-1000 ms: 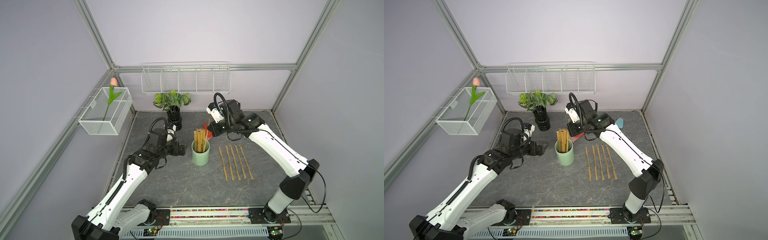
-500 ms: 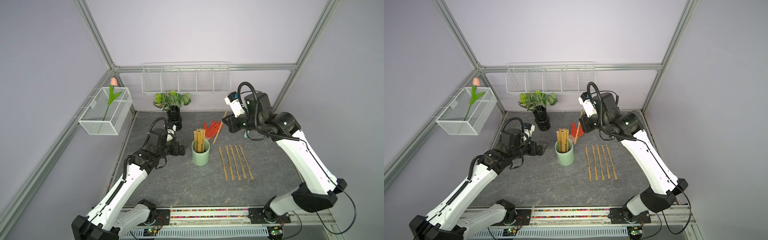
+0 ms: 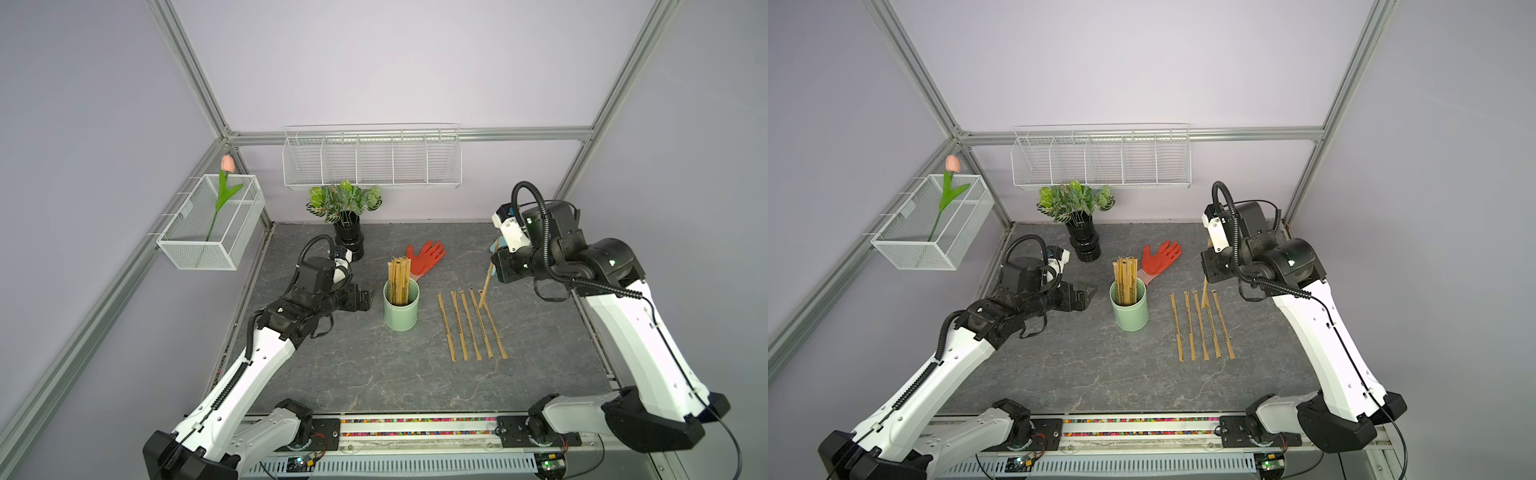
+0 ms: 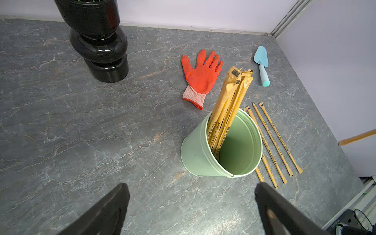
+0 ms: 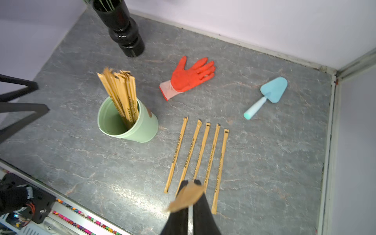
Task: Take the straws out of the storage container
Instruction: Place the straw at the center of the board.
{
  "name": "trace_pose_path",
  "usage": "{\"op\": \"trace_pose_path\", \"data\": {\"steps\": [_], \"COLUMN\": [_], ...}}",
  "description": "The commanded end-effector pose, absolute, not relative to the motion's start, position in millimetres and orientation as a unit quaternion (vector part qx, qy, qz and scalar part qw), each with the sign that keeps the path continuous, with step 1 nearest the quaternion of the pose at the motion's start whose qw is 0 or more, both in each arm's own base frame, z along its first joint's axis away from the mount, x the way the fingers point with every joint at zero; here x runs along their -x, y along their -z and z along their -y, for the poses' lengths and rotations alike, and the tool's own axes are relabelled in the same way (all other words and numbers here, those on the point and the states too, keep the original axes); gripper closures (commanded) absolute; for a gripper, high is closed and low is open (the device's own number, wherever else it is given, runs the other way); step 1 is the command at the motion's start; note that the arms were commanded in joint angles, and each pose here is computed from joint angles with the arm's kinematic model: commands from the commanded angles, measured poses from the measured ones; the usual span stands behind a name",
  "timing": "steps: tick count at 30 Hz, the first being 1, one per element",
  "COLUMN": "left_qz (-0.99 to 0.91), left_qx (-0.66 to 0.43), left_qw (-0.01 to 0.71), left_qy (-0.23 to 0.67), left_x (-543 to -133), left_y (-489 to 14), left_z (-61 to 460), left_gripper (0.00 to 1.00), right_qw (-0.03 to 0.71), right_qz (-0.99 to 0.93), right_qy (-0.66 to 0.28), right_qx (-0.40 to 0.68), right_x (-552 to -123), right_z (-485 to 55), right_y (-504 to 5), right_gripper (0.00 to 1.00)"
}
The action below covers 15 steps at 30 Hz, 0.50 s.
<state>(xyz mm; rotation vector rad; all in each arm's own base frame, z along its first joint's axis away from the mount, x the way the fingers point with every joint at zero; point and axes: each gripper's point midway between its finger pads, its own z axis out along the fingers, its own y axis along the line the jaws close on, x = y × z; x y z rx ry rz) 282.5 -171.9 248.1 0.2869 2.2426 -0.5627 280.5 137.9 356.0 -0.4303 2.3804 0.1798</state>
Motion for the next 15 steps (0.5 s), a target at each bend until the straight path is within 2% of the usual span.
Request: {"op": "trace_pose_path", "data": {"steps": [1, 15], "left_qz": [-0.881, -0.879], "left_qx": [-0.118, -0.119], "left_qw": [0.401, 0.404], "left_qy": [0.223, 0.223], "left_x": [-279.7, -279.1], "left_y": [-254.7, -256.6], "left_z": [171.8, 171.5], "left_gripper": [0.0, 0.0], "right_qw": [0.302, 0.123], "right_qz": [-0.94, -0.986], "right_qy": [-0.02, 0.046], "right_qx": [0.159, 0.108], "right_x": [-274.8, -278.9], "right_z": [-112.7, -60.9], "right_y": [-330.0, -239.6], "right_gripper": [0.92, 0.92]}}
